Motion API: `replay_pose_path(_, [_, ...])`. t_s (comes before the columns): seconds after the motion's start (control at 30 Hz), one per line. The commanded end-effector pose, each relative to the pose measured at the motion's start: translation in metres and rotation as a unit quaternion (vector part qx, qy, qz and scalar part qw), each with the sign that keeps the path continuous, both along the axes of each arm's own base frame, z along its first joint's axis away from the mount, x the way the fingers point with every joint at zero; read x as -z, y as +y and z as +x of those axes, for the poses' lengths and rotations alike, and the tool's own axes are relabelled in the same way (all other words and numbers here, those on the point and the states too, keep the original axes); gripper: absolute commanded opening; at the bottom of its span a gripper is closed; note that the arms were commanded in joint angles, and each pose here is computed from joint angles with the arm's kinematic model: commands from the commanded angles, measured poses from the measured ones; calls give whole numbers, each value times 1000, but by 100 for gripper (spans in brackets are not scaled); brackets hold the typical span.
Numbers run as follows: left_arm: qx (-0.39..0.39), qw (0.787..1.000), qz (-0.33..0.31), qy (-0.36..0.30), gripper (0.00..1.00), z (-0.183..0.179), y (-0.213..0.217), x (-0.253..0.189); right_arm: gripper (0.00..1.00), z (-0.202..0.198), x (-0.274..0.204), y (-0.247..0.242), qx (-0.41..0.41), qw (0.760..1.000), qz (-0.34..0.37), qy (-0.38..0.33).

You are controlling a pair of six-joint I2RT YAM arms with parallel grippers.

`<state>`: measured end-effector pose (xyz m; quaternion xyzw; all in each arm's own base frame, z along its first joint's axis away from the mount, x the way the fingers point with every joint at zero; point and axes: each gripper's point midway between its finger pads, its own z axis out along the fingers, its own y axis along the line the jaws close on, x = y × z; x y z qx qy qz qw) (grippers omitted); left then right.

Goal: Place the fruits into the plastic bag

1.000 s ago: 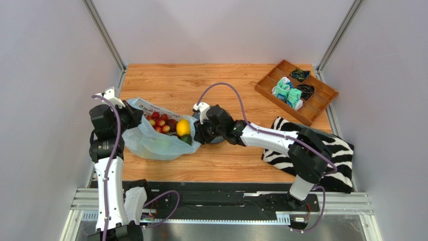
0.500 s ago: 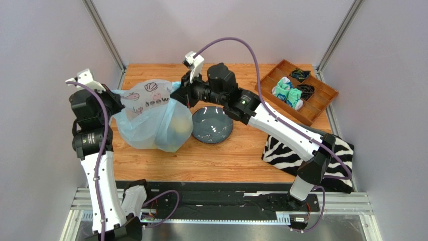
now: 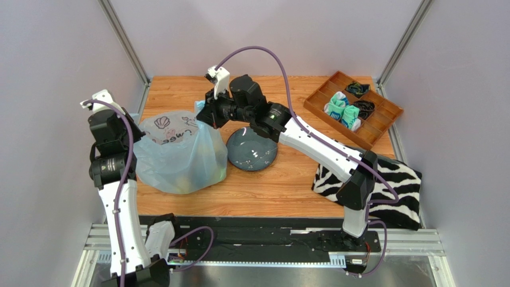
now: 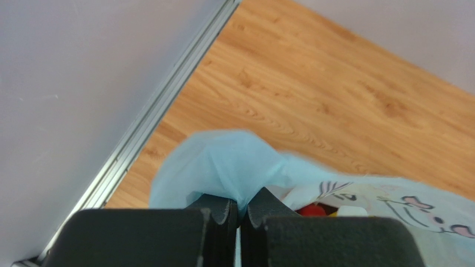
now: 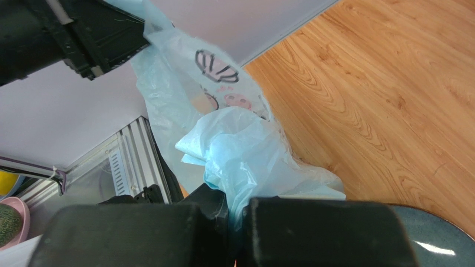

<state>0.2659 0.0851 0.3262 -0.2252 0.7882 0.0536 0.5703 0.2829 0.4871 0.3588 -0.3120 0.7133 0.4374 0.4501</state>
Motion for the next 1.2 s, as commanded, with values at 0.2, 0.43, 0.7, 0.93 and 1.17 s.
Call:
replay_pose_path(0.2, [-27,996,-11,85,0,17,19,62,0,-3,17,14,-18,999,0,43])
replay_pose_path(0.43, [11,999,-22,41,13,18,2,42,25,-1,14,14,-13,999,-4,36])
replay_pose_path(0.7, [5,999,-31,41,96,6,-2,39,80,4,14,-3,16,999,-17,22])
replay_pose_path(0.93, [1,999,-30,35,96,-17,-8,26,92,19,18,-55,106,993,-47,10])
replay_pose_path(1.17, [-15,1000,-4,-3,97,-55,-12,-4,93,4,-13,-132,156,988,-5,-14])
